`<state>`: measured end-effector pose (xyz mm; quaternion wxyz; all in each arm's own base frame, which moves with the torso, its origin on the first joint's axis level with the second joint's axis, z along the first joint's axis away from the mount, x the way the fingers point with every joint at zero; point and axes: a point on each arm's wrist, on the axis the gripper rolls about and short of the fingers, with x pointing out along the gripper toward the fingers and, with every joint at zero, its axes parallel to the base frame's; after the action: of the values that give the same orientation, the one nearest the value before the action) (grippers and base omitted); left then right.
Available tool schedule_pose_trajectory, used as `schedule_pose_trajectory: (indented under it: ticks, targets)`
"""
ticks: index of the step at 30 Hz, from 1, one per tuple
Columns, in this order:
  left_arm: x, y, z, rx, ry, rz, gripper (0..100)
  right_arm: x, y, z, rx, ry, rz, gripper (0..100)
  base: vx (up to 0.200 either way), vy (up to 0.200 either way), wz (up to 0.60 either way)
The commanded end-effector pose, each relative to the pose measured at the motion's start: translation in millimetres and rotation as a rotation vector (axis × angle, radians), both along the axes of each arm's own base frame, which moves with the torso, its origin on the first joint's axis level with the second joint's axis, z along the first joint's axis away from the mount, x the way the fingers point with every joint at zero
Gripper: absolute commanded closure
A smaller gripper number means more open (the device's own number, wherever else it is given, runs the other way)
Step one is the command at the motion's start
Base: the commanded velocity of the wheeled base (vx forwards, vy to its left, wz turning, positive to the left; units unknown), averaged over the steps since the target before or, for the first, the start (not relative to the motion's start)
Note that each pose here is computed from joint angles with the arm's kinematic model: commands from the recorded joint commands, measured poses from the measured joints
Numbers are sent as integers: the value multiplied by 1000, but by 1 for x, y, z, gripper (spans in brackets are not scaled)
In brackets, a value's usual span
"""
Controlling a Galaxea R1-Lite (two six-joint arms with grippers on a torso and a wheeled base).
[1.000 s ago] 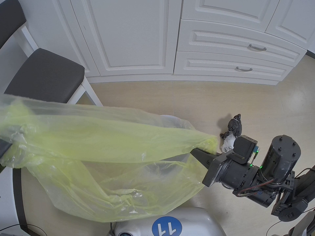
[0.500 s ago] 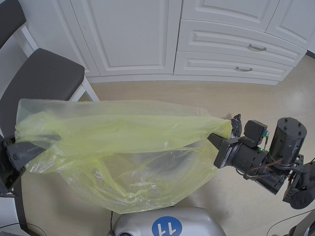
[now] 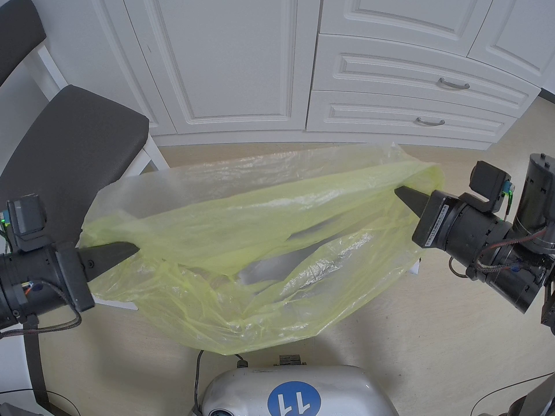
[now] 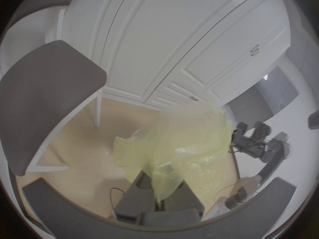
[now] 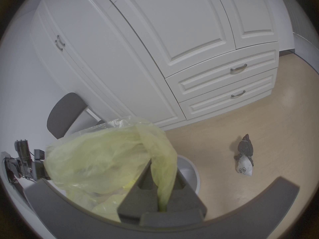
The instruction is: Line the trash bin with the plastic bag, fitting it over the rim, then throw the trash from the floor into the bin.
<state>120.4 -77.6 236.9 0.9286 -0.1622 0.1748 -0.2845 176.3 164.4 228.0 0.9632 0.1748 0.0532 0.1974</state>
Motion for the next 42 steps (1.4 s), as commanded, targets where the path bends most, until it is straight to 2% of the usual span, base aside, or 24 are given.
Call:
schedule_pose_trajectory:
  ticks: [1,5,9,12,16,19,31,42]
  targets:
    - [15,-15,-10,87,42,29,100,-8,0,7,17,-13,17,100,0,0,0]
    - [16,-19,-14,125,38,40,100,-18,12,-1,-22,19,39,100,0,0,0]
    - [15,-20,-16,132,38,32,100,-29,20,-18,-124,77,65,100,0,0,0]
    - [15,-20,-17,133,39,31,100,-29,17,-25,-201,83,41,100,0,0,0]
    - [15,-19,-18,133,39,31,100,-25,8,-33,-306,76,-33,100,0,0,0]
    - [14,-19,-20,137,44,33,100,-22,3,-37,-352,74,-62,100,0,0,0]
    - [25,-27,-31,136,52,28,100,-22,-17,-66,-595,97,-86,100,0,0,0]
    - [22,-26,-30,89,4,-9,100,-32,-32,-70,-681,78,-85,100,0,0,0]
